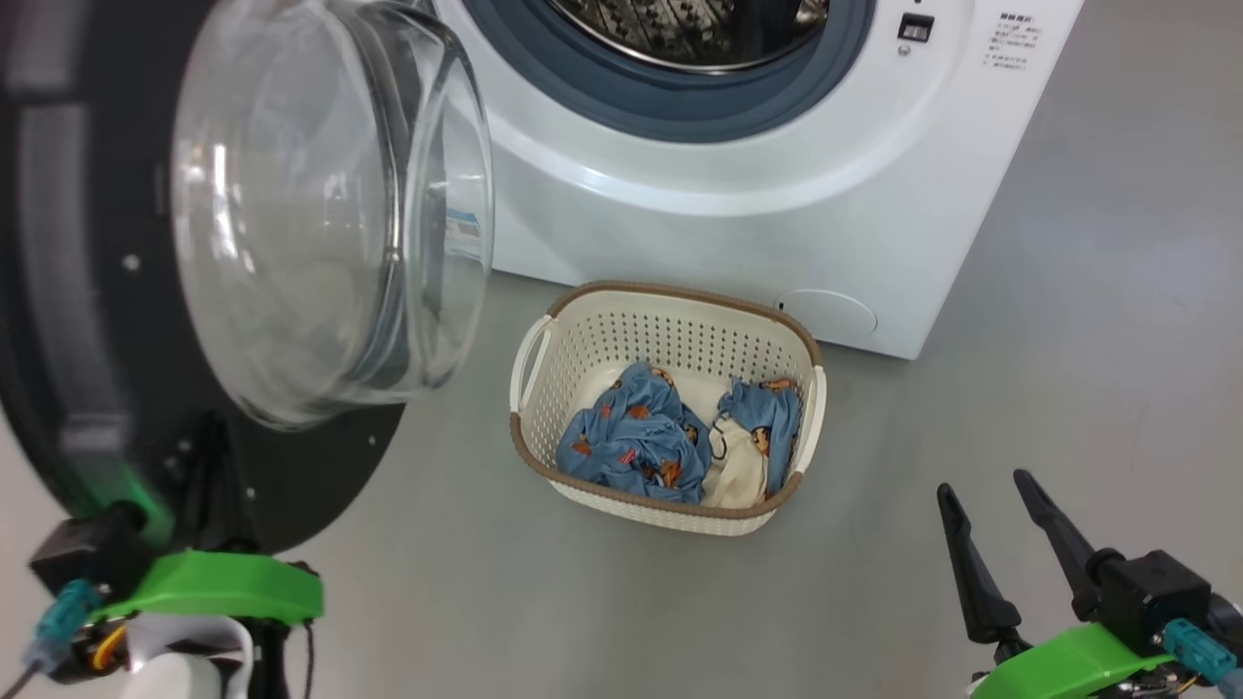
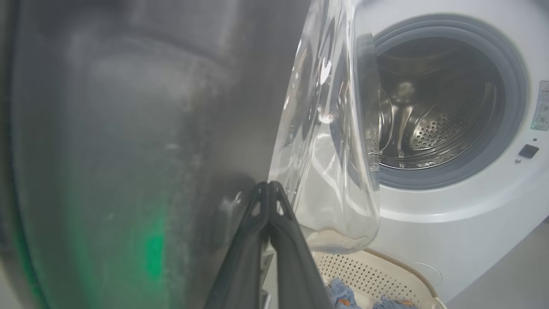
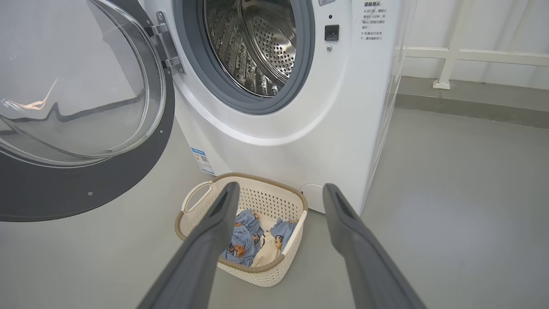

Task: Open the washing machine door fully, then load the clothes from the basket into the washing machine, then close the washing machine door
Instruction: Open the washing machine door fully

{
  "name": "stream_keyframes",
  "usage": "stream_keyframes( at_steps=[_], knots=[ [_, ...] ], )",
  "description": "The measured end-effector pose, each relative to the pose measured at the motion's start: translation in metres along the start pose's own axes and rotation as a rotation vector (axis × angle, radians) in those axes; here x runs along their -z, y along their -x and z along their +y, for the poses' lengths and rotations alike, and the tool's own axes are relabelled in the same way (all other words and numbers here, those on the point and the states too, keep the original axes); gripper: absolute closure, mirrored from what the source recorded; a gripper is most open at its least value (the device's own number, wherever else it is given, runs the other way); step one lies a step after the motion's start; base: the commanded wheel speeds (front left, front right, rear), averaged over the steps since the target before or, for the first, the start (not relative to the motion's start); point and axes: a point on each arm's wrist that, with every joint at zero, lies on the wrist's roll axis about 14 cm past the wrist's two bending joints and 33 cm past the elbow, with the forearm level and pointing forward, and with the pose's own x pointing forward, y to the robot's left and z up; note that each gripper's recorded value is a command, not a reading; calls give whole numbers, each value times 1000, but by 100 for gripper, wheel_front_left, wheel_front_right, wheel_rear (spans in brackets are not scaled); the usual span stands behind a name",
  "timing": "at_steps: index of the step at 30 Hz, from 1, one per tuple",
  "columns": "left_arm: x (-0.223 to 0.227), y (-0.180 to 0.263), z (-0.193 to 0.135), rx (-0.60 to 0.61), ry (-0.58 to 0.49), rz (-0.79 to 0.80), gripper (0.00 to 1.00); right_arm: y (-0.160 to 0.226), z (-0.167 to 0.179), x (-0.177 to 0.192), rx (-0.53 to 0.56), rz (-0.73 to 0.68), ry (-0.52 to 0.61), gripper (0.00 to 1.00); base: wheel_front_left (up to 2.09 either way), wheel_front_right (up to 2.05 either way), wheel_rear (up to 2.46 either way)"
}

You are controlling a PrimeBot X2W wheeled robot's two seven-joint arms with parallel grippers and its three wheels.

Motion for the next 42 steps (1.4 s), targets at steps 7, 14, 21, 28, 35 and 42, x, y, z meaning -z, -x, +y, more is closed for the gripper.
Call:
stream_keyframes(
  at_steps=[7, 14, 21, 28, 35, 42],
  knots=[
    [-3, -8, 32, -99, -15, -12, 100, -9, -9, 6, -1, 27, 16, 0, 0, 0, 0],
    [-7, -18, 61, -192, -23, -29, 100, -14, -18, 17, -1, 69, 26, 0, 0, 0, 0],
    [-11, -34, 83, -258, -21, -46, 100, -20, -26, 25, -5, 103, 44, 0, 0, 0, 0],
    [-19, -46, 106, -333, -11, -78, 100, -25, -31, 35, -11, 138, 51, 0, 0, 0, 0],
    [-26, -53, 120, -367, -29, -94, 100, -29, -33, 39, -15, 152, 56, 0, 0, 0, 0],
    [-29, -54, 121, -369, -49, -100, 100, -30, -32, 38, -19, 152, 57, 0, 0, 0, 0]
  ],
)
